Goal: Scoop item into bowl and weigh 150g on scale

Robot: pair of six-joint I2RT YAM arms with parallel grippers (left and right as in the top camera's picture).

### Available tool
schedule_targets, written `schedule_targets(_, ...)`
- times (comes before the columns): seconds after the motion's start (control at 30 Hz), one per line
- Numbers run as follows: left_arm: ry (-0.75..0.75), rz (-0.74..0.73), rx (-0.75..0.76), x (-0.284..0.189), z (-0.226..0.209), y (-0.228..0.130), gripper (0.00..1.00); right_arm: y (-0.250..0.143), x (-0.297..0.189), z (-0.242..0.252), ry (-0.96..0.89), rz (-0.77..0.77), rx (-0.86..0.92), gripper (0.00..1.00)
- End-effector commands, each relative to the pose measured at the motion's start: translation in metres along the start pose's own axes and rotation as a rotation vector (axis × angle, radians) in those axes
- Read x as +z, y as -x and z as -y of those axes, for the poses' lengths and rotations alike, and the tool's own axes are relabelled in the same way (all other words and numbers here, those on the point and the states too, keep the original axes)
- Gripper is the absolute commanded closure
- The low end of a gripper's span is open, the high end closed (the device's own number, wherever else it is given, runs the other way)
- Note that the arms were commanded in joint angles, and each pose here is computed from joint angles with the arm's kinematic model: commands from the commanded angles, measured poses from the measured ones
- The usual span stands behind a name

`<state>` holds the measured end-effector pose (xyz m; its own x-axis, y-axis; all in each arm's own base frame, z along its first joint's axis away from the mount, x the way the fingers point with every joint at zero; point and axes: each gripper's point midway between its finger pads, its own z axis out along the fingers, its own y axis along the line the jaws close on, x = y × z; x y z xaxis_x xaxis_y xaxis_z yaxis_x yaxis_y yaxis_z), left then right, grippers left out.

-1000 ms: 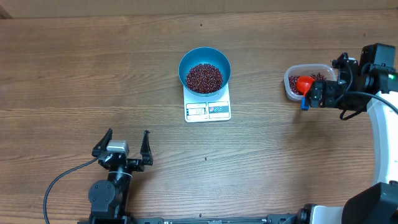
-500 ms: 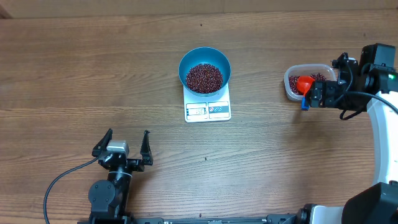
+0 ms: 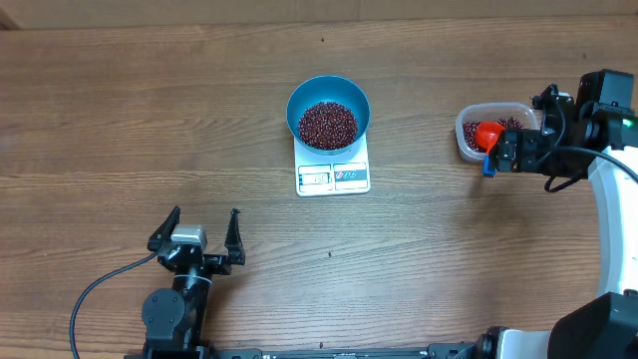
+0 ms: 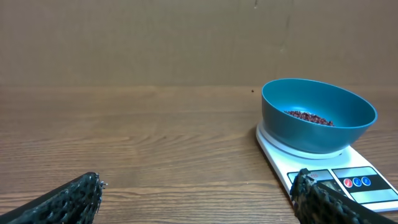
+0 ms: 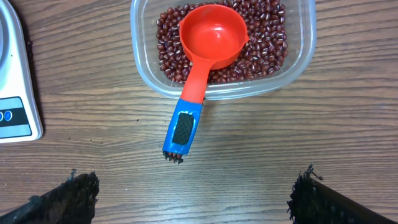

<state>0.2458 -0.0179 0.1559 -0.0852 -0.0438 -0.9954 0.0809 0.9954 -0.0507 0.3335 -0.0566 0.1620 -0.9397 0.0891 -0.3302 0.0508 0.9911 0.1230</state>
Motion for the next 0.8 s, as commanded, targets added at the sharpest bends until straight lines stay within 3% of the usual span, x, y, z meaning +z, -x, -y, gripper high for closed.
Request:
schedule_targets(0.0,0.005,0.006,0.026,0.000,-0.001,0.000,0.00,0.011,-0.012,0.001,-0.014,0.047,-0.011,0.00)
schedule_targets(0.37,0.005,0.006,0.026,0.000,-0.001,0.000,0.01,0.013,-0.011,0.002,-0.015,0.053,-0.012,0.00)
schedule_targets(0.63,0.005,0.006,0.026,0.000,-0.001,0.000,0.00,0.029,-0.032,-0.016,0.057,0.177,-0.040,0.00)
schedule_targets(0.77,0.005,0.006,0.026,0.000,-0.001,0.000,0.00,0.045,-0.044,-0.025,0.092,0.315,-0.079,0.00)
